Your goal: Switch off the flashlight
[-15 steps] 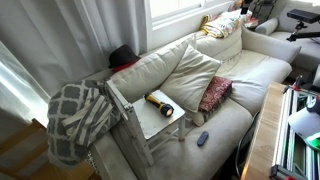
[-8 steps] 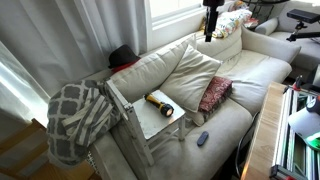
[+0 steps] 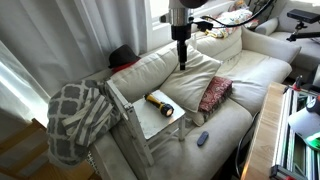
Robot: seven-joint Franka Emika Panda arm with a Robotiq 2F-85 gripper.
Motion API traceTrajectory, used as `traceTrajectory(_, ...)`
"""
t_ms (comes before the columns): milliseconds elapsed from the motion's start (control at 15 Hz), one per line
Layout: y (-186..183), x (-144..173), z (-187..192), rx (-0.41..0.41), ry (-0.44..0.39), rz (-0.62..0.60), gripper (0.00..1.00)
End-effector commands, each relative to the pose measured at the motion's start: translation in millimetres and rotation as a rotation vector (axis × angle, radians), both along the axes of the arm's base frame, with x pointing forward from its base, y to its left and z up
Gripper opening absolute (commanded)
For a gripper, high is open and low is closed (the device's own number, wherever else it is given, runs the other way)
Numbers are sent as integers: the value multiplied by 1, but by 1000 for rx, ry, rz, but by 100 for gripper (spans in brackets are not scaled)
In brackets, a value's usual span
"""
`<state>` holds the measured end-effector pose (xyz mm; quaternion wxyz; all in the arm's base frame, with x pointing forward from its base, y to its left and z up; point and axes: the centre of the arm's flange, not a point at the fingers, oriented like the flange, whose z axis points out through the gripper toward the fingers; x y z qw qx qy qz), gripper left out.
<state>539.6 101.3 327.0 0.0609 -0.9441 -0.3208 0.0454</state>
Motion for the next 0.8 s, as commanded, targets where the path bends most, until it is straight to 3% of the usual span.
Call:
traceTrajectory(0, 1, 4, -3, 1, 3, 4, 100)
traceTrajectory(333, -1, 10, -2, 4, -4, 8, 100)
traceTrajectory(600, 19, 14, -46, 48, 0, -33, 100)
traceTrajectory(733, 29, 15, -65, 55, -54, -37, 100)
